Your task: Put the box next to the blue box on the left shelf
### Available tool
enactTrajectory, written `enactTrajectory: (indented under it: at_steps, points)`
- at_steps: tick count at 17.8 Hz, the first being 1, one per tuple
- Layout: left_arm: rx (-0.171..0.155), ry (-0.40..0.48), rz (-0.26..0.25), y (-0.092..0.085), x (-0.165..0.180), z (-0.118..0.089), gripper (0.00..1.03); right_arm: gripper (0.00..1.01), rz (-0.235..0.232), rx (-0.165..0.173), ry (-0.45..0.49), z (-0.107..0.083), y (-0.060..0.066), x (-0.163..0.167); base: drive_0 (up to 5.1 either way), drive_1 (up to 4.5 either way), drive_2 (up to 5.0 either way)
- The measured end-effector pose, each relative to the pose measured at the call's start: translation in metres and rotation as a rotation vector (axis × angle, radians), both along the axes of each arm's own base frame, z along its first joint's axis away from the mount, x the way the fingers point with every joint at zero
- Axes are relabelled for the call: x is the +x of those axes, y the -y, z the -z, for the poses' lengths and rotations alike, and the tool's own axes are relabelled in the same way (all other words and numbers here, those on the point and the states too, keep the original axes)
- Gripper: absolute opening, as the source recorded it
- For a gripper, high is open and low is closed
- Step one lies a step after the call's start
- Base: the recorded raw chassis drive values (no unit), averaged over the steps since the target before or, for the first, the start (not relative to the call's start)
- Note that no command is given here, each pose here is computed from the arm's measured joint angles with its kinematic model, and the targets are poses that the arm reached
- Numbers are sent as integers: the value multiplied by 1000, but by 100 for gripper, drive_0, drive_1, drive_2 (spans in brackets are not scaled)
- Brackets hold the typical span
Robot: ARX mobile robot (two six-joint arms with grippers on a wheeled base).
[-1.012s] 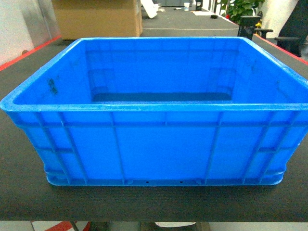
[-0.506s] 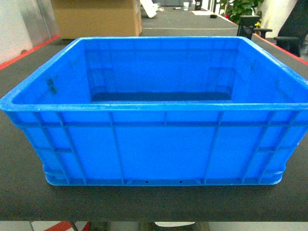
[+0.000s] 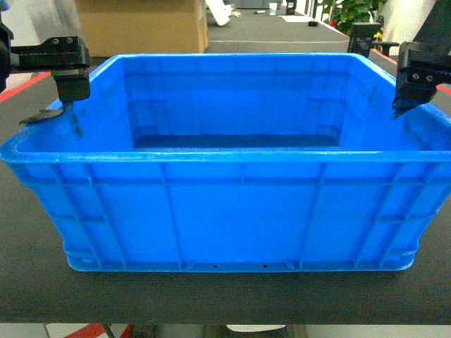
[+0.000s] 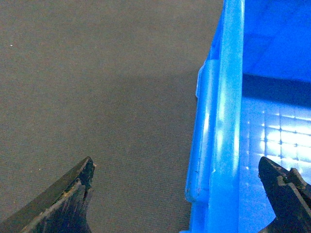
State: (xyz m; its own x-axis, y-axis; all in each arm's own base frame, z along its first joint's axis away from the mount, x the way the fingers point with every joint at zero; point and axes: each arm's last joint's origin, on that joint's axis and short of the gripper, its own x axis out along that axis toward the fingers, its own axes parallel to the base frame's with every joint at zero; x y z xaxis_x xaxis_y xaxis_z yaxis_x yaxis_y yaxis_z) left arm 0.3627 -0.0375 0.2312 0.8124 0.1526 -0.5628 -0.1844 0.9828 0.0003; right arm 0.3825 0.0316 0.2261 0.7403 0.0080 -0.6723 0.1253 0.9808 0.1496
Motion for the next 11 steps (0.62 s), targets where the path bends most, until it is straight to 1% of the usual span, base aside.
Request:
enactTrajectory:
  at_steps: [3,5,6,8,9,10,11]
  points:
    - [1,-28,6,6,6,4,98,98,-22,0,-12,5,-9,5,0,0,0]
    - [-1,-61,7,8,7,11,98,98,-36,-5,-29,12,-16,7,0,0,0]
    - [-3,-73,5,9,8,15,98,98,-38,-11,-48,20,-18,9,0,0,0]
    - [-12,-81,12,10,9,18,98,98,-36,-13,-54,24,-18,11,0,0,0]
    - [-10,-82,12,11,9,18,98,95,-36,-13,-54,24,-18,11,0,0,0]
    - [-6,-85,14,12,9,18,90,86,-35,-13,-56,24,-17,11,0,0,0]
    - [4,-95,18,13,8,20,81,75,-30,-13,-52,23,-15,11,0,0,0]
